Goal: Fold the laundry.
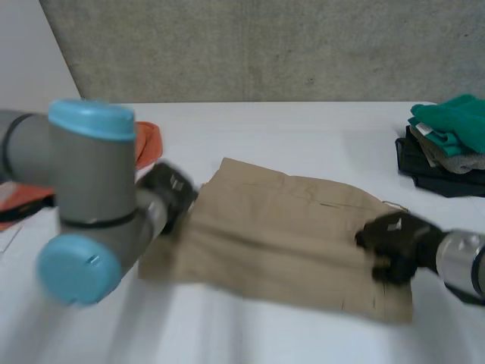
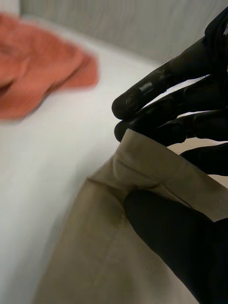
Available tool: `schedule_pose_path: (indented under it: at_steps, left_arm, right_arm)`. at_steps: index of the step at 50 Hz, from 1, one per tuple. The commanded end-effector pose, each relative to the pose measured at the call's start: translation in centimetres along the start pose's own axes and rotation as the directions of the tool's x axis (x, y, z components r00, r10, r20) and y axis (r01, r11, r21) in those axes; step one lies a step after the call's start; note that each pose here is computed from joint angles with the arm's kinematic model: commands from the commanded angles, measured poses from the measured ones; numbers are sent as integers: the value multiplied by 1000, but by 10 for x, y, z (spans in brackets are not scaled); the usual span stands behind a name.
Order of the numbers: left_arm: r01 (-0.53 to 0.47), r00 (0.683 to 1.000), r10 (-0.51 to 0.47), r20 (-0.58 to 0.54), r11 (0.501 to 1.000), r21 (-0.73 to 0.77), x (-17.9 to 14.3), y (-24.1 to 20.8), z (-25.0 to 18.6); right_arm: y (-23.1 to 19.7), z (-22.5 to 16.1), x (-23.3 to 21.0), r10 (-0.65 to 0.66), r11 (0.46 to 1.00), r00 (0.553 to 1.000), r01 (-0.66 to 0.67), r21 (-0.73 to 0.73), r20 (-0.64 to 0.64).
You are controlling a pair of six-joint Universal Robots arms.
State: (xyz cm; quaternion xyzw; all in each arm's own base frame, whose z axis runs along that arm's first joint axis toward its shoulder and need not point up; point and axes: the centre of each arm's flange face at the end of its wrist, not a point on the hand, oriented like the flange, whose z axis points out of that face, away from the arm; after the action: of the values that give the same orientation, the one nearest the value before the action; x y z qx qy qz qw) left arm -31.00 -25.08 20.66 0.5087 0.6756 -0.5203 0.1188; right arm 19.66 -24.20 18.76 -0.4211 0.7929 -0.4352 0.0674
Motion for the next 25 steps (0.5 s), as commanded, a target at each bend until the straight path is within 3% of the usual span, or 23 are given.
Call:
schedule_pose_path:
  at_steps: [1,5,9,17,21,25]
  left_arm:
    - [14,978,-57,202,978,208,-12,-43,69]
    - [-18,963,-54,264,965,261,-7,-55,102]
    - [-45,959,-43,279,952,304,0,-62,117]
    - [-30,941,-104,322,923,385,-14,-80,111]
    - [18,946,-143,290,919,393,-16,-83,95]
    - [66,951,-176,254,918,392,-17,-79,78]
  right_arm:
    - [-15,31,44,39,992,964,-5,128,-264]
    - [-14,54,64,-7,988,909,71,136,-418]
    - [-13,74,70,-62,975,869,158,157,-492]
    - [-22,91,80,-72,936,776,269,225,-626]
    - [-26,78,76,-25,937,781,236,257,-624]
    - [-32,50,60,24,951,830,153,268,-558]
